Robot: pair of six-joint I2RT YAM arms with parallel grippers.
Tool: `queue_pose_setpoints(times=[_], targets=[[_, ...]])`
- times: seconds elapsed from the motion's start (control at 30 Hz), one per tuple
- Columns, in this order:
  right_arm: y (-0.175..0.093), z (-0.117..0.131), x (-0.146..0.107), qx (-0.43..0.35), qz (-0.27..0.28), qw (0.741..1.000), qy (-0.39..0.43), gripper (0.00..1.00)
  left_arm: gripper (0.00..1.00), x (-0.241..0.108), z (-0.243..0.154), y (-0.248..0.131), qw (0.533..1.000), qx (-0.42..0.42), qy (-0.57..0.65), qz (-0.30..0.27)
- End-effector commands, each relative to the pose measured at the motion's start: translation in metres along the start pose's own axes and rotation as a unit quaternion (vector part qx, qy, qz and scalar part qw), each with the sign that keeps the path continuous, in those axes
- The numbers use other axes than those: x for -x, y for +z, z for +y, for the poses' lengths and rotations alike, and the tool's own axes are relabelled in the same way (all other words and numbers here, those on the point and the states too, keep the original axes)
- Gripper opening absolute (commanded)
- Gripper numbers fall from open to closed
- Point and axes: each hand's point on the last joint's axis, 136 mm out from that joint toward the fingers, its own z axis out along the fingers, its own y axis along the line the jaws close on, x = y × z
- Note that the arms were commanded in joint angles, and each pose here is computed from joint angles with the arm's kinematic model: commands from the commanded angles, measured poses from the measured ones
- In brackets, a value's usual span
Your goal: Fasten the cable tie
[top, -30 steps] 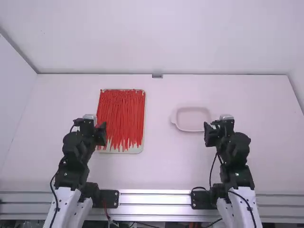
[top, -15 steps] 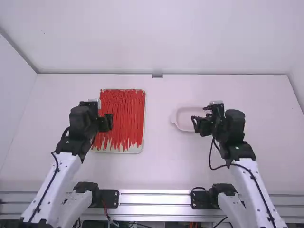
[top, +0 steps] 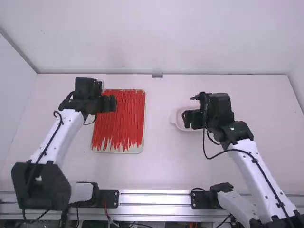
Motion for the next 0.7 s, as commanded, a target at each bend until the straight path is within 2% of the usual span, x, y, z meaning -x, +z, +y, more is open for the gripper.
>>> queue_pose_setpoints(times=[0.0,0.13,0.3,0.47,0.67], targets=[[0.002,-0.015,0.011,-0.045,-0.013,0.999,0.014,0.96,0.96,0.013,-0.006,0.003,1.000,-0.013,0.025,0.006],[0.019,-0.024,0.012,-0.056,-0.032,0.998,0.017,0.98,0.98,0.011,-0.003,0.019,1.000,-0.008,0.022,0.017],[0.038,-0.032,-0.001,-0.056,-0.041,0.997,0.024,0.98,0.99,-0.002,0.001,0.038,1.000,-0.011,0.021,0.017],[0.043,-0.020,-0.008,-0.027,-0.034,0.999,0.018,0.98,0.99,-0.008,-0.006,0.043,0.999,-0.035,0.021,0.018],[0.044,-0.007,0.002,-0.011,-0.054,0.998,0.021,0.98,0.99,0.004,-0.007,0.043,0.999,-0.036,0.025,-0.007]])
